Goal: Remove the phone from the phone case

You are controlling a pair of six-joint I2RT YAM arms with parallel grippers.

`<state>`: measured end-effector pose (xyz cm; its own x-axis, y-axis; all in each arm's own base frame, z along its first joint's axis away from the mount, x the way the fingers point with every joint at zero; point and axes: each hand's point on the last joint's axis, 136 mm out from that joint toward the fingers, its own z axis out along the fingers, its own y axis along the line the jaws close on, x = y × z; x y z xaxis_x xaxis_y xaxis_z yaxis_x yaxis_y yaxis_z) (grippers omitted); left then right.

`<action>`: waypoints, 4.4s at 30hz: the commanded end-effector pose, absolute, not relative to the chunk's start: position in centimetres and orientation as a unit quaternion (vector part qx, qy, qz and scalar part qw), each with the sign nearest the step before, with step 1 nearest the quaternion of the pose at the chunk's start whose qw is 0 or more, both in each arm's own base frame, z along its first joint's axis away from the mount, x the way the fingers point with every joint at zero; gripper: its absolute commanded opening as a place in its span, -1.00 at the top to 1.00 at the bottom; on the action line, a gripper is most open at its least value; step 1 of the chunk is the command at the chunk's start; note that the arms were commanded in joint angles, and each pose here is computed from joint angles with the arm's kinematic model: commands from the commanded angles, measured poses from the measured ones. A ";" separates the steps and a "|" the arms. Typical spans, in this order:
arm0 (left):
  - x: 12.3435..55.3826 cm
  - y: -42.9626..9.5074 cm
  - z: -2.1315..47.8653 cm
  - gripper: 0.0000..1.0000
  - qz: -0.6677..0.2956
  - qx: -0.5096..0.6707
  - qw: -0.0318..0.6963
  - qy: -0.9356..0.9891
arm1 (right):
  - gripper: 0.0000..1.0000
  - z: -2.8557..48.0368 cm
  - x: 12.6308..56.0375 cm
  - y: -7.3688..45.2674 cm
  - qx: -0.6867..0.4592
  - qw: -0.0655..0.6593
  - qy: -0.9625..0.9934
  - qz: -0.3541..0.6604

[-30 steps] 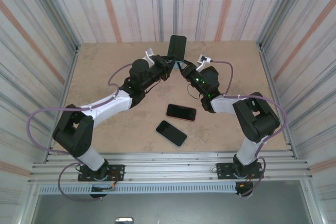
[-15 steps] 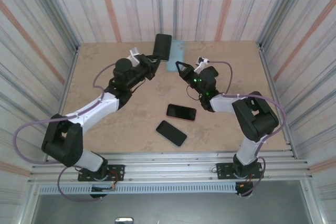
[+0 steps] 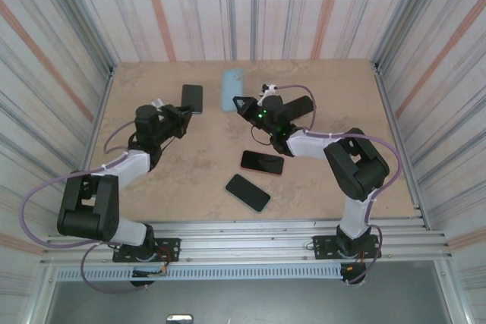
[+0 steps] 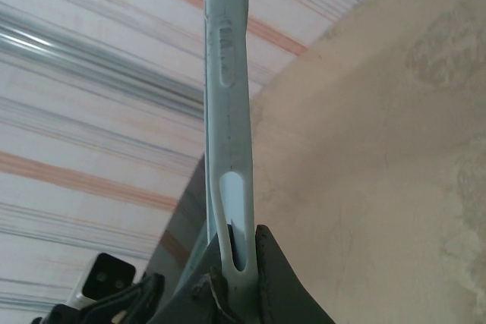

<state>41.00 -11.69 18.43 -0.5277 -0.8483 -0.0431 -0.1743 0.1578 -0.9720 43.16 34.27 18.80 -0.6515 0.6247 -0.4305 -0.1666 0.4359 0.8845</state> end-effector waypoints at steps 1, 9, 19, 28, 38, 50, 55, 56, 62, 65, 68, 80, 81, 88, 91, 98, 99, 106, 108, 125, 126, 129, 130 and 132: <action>41.4 -9.6 19.2 1.00 -0.545 -0.327 0.350 0.689 | 1.00 17.0 43.5 35.7 0.154 0.379 0.781 0.472; 43.0 -4.3 14.7 1.00 -0.512 -0.350 0.349 0.703 | 1.00 15.2 43.5 40.5 0.148 0.340 0.800 0.472; 44.8 -2.0 9.8 1.00 -0.497 -0.359 0.326 0.720 | 1.00 11.9 43.7 46.0 0.162 0.291 0.819 0.467; 46.2 -0.8 7.7 1.00 -0.499 -0.371 0.324 0.712 | 1.00 8.8 43.5 48.4 0.176 0.260 0.832 0.458; 46.0 -0.6 5.4 0.57 -0.489 -0.383 0.291 0.728 | 1.00 6.3 44.5 50.0 0.184 0.247 0.837 0.452; 44.1 0.2 4.9 -0.07 -0.403 -0.364 0.268 0.796 | 0.96 5.4 45.6 51.3 0.163 0.263 0.847 0.433; 43.7 0.6 4.2 -0.21 -0.391 -0.375 0.253 0.802 | 0.92 4.4 45.2 52.0 0.152 0.257 0.852 0.429; 43.7 0.7 4.1 -0.22 -0.388 -0.376 0.252 0.802 | 0.91 4.4 45.2 52.2 0.149 0.256 0.852 0.432; 43.5 1.2 3.5 -0.27 -0.372 -0.378 0.245 0.812 | 0.79 4.0 44.8 52.9 0.133 0.251 0.859 0.426; 43.7 1.6 3.4 -0.29 -0.371 -0.379 0.243 0.812 | 0.70 3.8 44.8 52.6 0.114 0.261 0.865 0.413; 43.6 1.9 3.5 -0.30 -0.357 -0.373 0.239 0.822 | 0.62 4.0 45.0 52.0 0.104 0.271 0.874 0.390; 43.3 2.7 4.1 -0.34 -0.316 -0.358 0.232 0.847 | 0.29 4.4 45.4 51.3 0.084 0.292 0.885 0.354; 43.3 2.8 4.2 -0.34 -0.314 -0.358 0.233 0.848 | 0.28 4.4 45.4 51.3 0.082 0.294 0.885 0.352; 43.4 3.0 4.9 -0.36 -0.306 -0.351 0.237 0.853 | 0.19 3.7 45.6 52.0 0.062 0.299 0.888 0.345; 43.5 3.2 5.6 -0.36 -0.301 -0.349 0.246 0.853 | 0.14 3.5 45.4 52.5 0.042 0.305 0.890 0.336; 43.3 3.0 7.3 -0.37 -0.301 -0.335 0.258 0.855 | 0.02 4.5 45.7 52.2 0.011 0.332 0.896 0.294; 43.3 3.0 7.6 -0.37 -0.302 -0.332 0.260 0.855 | -0.03 4.8 45.8 51.9 0.007 0.338 0.896 0.286; 42.4 2.3 10.6 -0.41 -0.306 -0.299 0.279 0.859 | -0.41 9.0 46.3 50.4 -0.035 0.376 0.891 0.251; 42.0 1.8 11.6 -0.50 -0.304 -0.280 0.286 0.865 | -0.51 10.7 46.2 49.9 -0.051 0.388 0.887 0.245; 38.3 -7.1 17.6 -0.89 -0.369 -0.150 0.303 0.866 | -0.83 17.1 40.8 39.9 -0.225 0.352 0.857 0.301; 38.2 -8.0 17.7 -0.89 -0.373 -0.142 0.300 0.866 | -0.84 17.4 40.2 39.2 -0.240 0.353 0.851 0.307; 37.5 -10.3 17.6 -0.89 -0.383 -0.121 0.288 0.869 | -0.86 17.6 38.6 36.9 -0.286 0.354 0.841 0.293; 37.2 -10.8 17.6 -0.89 -0.386 -0.119 0.284 0.869 | -0.86 17.4 38.2 36.1 -0.298 0.349 0.841 0.286; 36.8 -11.8 17.4 -0.89 -0.393 -0.120 0.281 0.867 | -0.87 16.7 36.6 34.7 -0.333 0.336 0.837 0.275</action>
